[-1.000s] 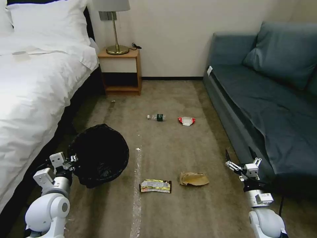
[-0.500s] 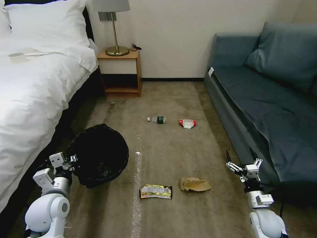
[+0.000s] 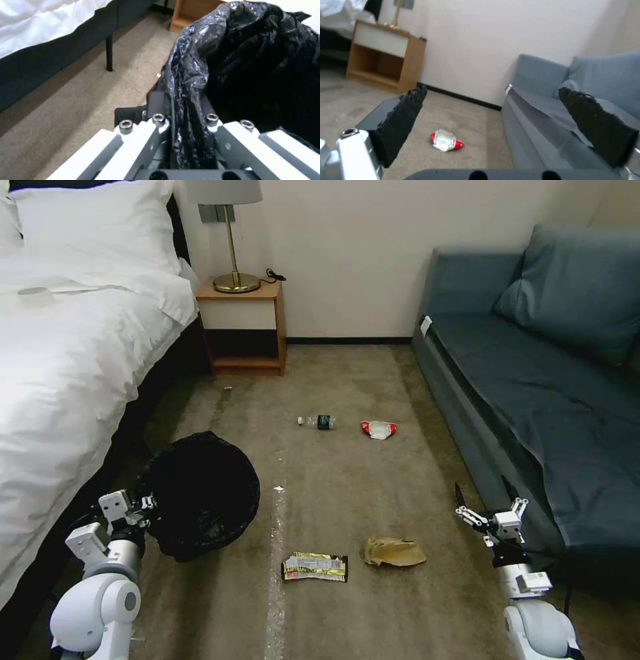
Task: Pick up the trash bin, then pick up the garbage on the floor and place it into the trash bin.
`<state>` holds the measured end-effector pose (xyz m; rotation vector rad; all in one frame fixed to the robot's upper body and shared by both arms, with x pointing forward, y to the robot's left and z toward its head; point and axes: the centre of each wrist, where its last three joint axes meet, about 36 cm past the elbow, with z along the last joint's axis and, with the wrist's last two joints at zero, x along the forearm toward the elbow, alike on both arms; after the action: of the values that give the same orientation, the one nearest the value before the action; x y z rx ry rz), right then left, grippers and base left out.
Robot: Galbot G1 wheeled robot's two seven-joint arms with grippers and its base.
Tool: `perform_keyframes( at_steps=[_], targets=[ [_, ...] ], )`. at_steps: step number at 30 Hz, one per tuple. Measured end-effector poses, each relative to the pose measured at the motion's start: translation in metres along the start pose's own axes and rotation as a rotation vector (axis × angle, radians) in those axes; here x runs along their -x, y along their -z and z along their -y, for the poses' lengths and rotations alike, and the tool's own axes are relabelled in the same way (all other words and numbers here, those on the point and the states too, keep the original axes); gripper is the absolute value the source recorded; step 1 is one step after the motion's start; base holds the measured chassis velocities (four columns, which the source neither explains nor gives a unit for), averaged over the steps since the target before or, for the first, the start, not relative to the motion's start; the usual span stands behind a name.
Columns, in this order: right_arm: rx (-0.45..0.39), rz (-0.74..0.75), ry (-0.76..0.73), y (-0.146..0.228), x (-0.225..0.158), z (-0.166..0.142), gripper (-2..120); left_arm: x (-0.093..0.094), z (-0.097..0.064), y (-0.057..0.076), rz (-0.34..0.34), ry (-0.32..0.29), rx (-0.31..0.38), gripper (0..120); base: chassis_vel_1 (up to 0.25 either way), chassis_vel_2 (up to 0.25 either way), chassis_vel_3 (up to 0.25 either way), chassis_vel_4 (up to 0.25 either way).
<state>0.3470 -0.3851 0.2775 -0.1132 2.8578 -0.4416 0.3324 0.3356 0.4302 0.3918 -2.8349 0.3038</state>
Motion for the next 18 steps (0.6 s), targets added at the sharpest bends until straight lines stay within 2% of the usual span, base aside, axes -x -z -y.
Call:
perform_keyframes(
  at_steps=[2, 6, 7, 8, 10, 14, 18],
  targets=[
    [-0.051, -0.013, 0.060, -0.007, 0.010, 0.008, 100, 0.002, -0.001, -0.003, -0.002, 0.003, -0.003, 5, 0.000, 0.000, 0.000, 0.000],
    [-0.099, -0.028, 0.126, -0.011, 0.021, 0.021, 100, 0.003, -0.002, -0.005, 0.000, 0.002, -0.004, 5, 0.000, 0.000, 0.000, 0.000],
    [-0.140, -0.038, 0.176, -0.013, 0.031, 0.034, 100, 0.004, -0.003, -0.007, -0.002, 0.002, -0.005, 5, 0.000, 0.000, 0.000, 0.000],
    [-0.140, -0.038, 0.176, -0.013, 0.031, 0.034, 100, 0.004, -0.003, -0.007, -0.002, 0.002, -0.005, 5, 0.000, 0.000, 0.000, 0.000],
    [-0.197, -0.067, 0.273, -0.015, 0.049, 0.054, 100, 0.007, -0.004, -0.015, -0.010, 0.005, -0.005, 5, 0.000, 0.000, 0.000, 0.000],
    [-0.230, -0.105, 0.379, -0.018, 0.061, 0.066, 100, 0.009, -0.005, -0.021, -0.016, 0.009, -0.005, 5, 0.000, 0.000, 0.000, 0.000],
    [-0.268, -0.164, 0.571, -0.033, 0.070, 0.079, 100, 0.008, -0.002, -0.026, -0.015, 0.011, -0.006, 5, 0.000, 0.000, 0.000, 0.000]
  ],
)
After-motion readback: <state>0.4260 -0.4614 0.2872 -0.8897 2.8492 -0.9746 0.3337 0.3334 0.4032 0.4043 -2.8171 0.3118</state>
